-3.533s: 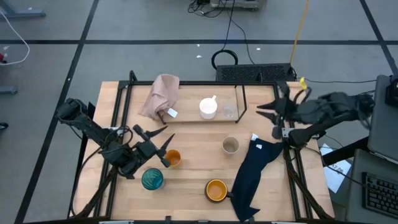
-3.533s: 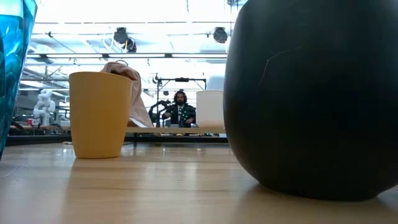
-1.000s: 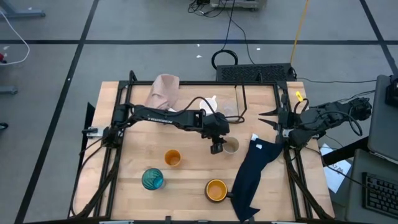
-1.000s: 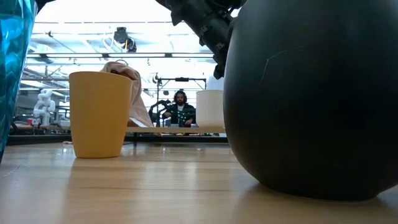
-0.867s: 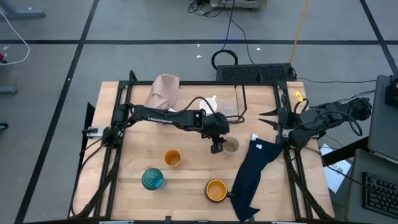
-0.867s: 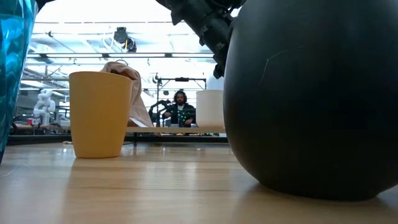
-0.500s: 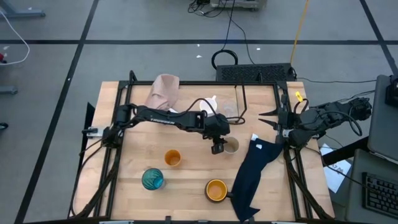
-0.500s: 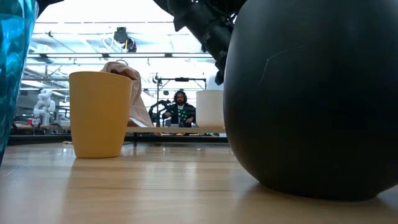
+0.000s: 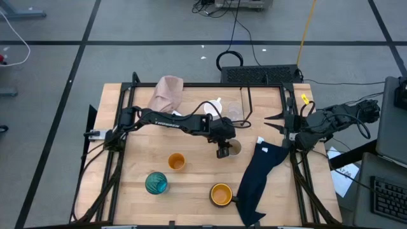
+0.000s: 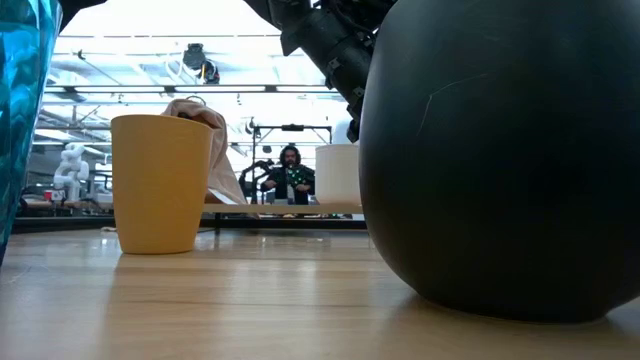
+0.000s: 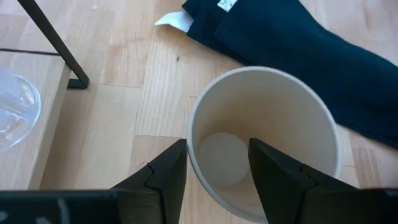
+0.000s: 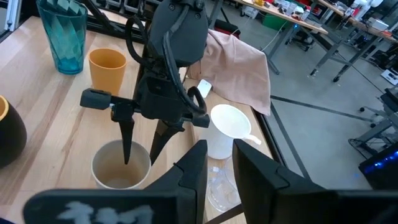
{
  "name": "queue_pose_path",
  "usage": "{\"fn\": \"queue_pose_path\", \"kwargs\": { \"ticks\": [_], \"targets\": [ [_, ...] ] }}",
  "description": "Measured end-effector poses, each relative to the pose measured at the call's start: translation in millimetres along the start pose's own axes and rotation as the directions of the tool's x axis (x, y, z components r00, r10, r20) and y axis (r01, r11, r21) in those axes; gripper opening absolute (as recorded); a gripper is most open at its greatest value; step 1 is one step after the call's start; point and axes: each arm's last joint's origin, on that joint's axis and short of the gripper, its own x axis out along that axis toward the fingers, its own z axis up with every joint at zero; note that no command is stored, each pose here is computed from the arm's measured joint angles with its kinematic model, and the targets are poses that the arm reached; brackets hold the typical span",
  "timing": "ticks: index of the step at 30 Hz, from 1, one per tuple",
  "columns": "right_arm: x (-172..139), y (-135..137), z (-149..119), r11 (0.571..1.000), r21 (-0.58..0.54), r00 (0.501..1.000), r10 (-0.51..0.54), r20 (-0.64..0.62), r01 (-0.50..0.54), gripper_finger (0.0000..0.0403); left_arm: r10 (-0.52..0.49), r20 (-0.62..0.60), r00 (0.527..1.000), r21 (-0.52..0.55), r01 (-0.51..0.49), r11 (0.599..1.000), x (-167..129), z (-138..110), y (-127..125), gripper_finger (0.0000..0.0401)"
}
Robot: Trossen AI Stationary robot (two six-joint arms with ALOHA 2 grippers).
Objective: Stack small to large cups/mugs on shelf
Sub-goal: Put the light brown cup on the shelf
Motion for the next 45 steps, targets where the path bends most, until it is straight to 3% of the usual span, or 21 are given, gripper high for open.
{"fn": "queue_pose_path", "kwargs": {
  "ticks": [15,19,26,33,38,42,45],
  "targets": [
    [0,0,0,1.0,-0.003,1.0,0.0,0.0,0.0,0.0068,-0.002,-0.013,1.0,0.002,0.002,1.0,0,-1,0,0.0169],
    [0,0,0,1.0,-0.003,1.0,0.0,0.0,0.0,0.0068,-0.011,-0.021,1.0,0.009,0.011,1.0,0,-2,0,0.0131],
    [0,0,1,1.0,0.001,1.0,-0.001,0.007,0.001,0.0068,-0.103,-0.028,0.994,0.067,0.104,0.992,0,-2,-3,0.0014],
    [0,0,1,1.0,0.005,1.0,-0.001,0.014,0.001,0.0068,-0.101,-0.034,0.994,0.071,0.103,0.992,-2,-2,-3,0.0005],
    [0,0,2,1.0,0.013,1.0,-0.002,0.02,0.002,0.0068,-0.129,-0.048,0.991,0.084,0.132,0.988,-19,1,-14,0.0004],
    [0,0,2,1.0,0.021,1.0,-0.002,0.02,0.002,0.0068,-0.133,0.036,0.991,0.168,0.125,0.978,-61,16,-35,0.0003],
    [0,0,2,1.0,0.022,1.0,-0.003,0.021,0.002,0.0068,-0.068,0.058,0.996,0.183,0.057,0.982,-98,21,-43,0.0002]
  ]
}}
